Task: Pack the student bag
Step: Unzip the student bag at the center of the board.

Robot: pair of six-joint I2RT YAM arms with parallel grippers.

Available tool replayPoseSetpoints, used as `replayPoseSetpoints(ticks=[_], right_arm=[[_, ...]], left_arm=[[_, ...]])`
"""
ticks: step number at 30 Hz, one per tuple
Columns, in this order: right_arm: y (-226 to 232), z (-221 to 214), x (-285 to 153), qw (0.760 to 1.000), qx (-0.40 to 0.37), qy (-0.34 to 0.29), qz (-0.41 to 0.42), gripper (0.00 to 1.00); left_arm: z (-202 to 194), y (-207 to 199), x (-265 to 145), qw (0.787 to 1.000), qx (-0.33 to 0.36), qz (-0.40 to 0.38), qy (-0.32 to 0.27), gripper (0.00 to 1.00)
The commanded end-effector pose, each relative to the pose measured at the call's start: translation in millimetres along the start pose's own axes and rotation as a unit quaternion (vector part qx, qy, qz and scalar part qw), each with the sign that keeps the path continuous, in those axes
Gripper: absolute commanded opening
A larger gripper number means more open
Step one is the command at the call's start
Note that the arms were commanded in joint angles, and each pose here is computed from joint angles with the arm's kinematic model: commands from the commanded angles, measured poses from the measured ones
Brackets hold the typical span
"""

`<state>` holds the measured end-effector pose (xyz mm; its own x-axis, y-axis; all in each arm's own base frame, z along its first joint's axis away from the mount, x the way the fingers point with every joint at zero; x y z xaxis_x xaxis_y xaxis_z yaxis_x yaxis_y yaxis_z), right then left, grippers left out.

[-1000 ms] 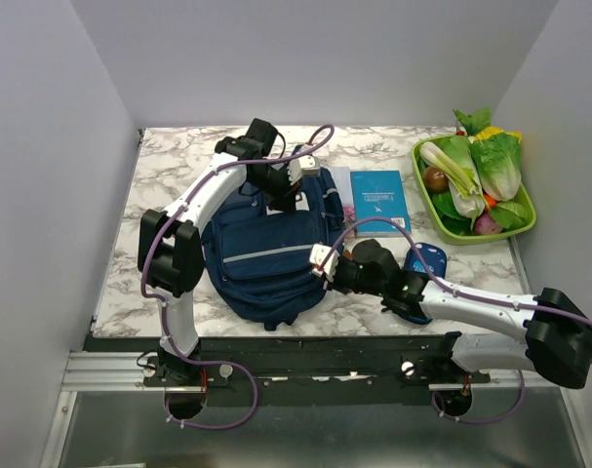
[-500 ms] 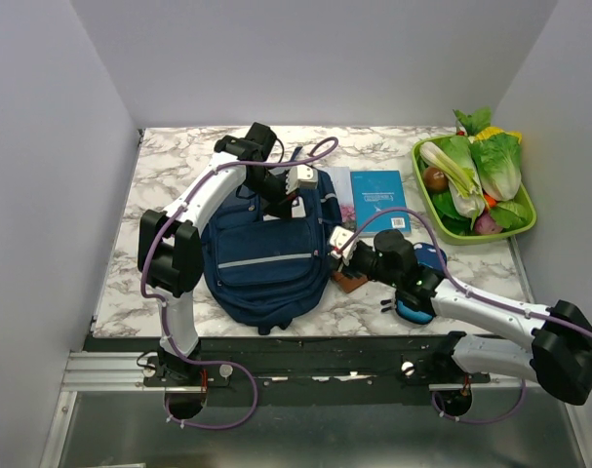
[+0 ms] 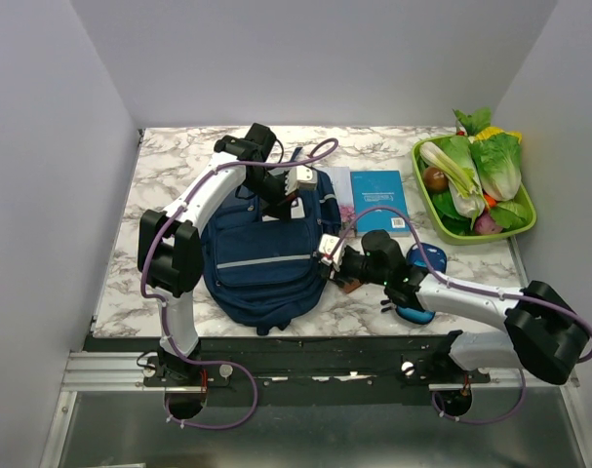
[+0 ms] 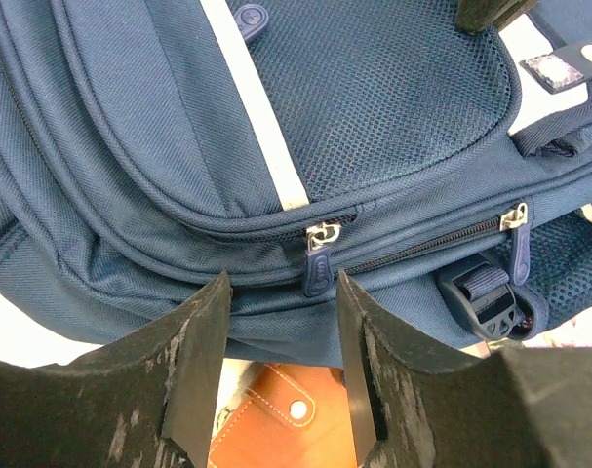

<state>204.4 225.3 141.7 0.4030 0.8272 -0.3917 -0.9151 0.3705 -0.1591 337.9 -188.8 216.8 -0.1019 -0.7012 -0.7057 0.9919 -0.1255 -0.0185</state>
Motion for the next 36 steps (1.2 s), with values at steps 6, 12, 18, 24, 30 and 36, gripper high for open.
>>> replayPoseSetpoints(ticks=[6,12,18,24,30,36], right_arm=[[-14,2,17,0.998,-0.023,-0.027,-0.042,0.57],[-15,5,21,0.999,-0.012,-0.039,-0.025,0.57],[-19,13,16,0.998,0.012,-0.063,0.016,0.53],[-27,19,14,0.994,0.049,-0.080,0.053,0.45],[-23,12,20,0.993,0.054,-0.069,0.079,0.44],[-20,5,22,0.992,0.067,-0.052,0.089,0.43]], left_arm=[[16,-11,-15,0.999,0.021,-0.005,-0.027,0.00],[13,-13,-14,1.000,0.021,-0.008,-0.020,0.00],[10,-13,-13,1.000,0.021,-0.009,-0.015,0.00],[9,-13,-12,1.000,0.020,-0.010,-0.013,0.00],[8,-13,-12,1.000,0.021,-0.009,-0.009,0.00],[10,-12,-13,1.000,0.018,-0.005,-0.012,0.00]])
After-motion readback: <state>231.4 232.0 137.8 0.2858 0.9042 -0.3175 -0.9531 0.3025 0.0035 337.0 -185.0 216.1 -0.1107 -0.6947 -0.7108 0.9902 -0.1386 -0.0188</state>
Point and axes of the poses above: each gripper's point midway between its finger pads, its own x axis out along the fingers, its own y axis along the line the jaws close on, z = x × y, the point moved 8 cm from there along -x, back along the fingers, and after that the axes turned 10 degrees about x, right-handed, at the moved point
